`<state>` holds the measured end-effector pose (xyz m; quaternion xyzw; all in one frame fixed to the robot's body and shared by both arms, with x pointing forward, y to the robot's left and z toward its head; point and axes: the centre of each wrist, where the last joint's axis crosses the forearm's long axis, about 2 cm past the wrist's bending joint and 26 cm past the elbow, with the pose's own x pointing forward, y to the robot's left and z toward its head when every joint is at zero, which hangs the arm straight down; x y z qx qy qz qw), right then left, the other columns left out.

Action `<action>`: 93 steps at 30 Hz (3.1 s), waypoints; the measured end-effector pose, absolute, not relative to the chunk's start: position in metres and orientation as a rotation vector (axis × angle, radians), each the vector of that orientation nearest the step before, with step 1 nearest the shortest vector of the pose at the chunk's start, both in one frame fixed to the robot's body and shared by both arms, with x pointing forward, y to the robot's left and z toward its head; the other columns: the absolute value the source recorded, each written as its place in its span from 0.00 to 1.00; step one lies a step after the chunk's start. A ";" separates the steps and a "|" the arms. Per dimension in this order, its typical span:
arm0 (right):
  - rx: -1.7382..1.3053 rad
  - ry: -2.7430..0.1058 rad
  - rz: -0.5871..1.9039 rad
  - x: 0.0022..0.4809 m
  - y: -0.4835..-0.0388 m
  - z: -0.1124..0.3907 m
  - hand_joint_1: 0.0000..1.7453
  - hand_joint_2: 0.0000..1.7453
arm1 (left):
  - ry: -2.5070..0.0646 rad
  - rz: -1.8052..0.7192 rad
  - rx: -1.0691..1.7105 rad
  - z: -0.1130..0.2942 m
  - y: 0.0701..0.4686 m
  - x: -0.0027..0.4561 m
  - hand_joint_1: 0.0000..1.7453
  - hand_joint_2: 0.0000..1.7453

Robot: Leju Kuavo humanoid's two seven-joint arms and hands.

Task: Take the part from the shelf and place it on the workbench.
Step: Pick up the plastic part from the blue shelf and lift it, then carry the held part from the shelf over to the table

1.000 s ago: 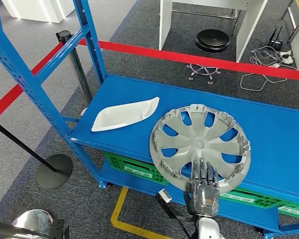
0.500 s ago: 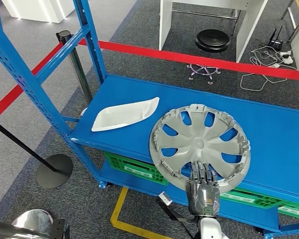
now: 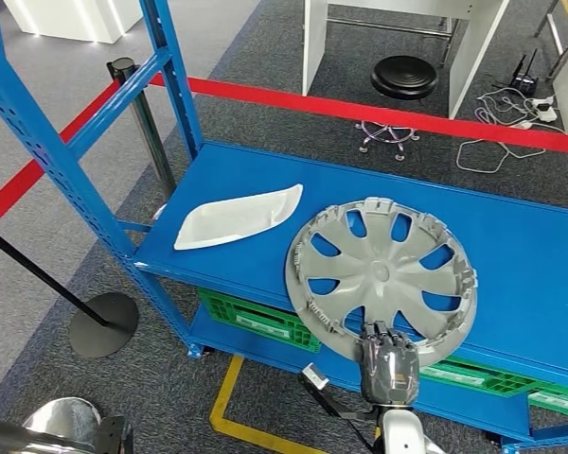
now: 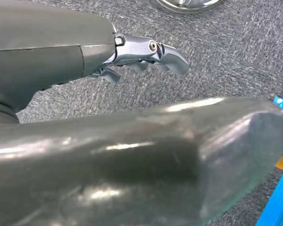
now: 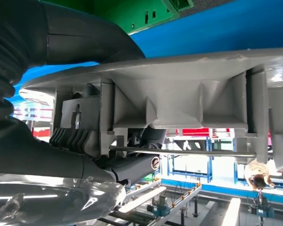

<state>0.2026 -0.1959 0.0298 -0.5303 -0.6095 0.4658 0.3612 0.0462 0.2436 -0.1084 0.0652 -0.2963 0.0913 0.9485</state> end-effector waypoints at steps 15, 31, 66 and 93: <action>-1.446 -1.707 1.108 0.216 -0.221 0.068 1.00 1.00 | -0.607 0.199 0.139 -0.108 0.242 0.045 0.00 0.00; -1.588 -2.374 1.134 0.195 -0.224 0.192 1.00 1.00 | -0.604 0.220 0.140 -0.108 0.234 0.043 0.00 0.00; -1.745 -2.152 0.998 0.160 -0.253 0.200 1.00 1.00 | -0.680 0.164 0.075 -0.107 0.231 0.047 0.00 1.00; -1.647 -2.084 0.945 0.158 -0.243 0.181 1.00 1.00 | -0.673 0.069 0.125 -0.106 0.227 0.051 0.00 1.00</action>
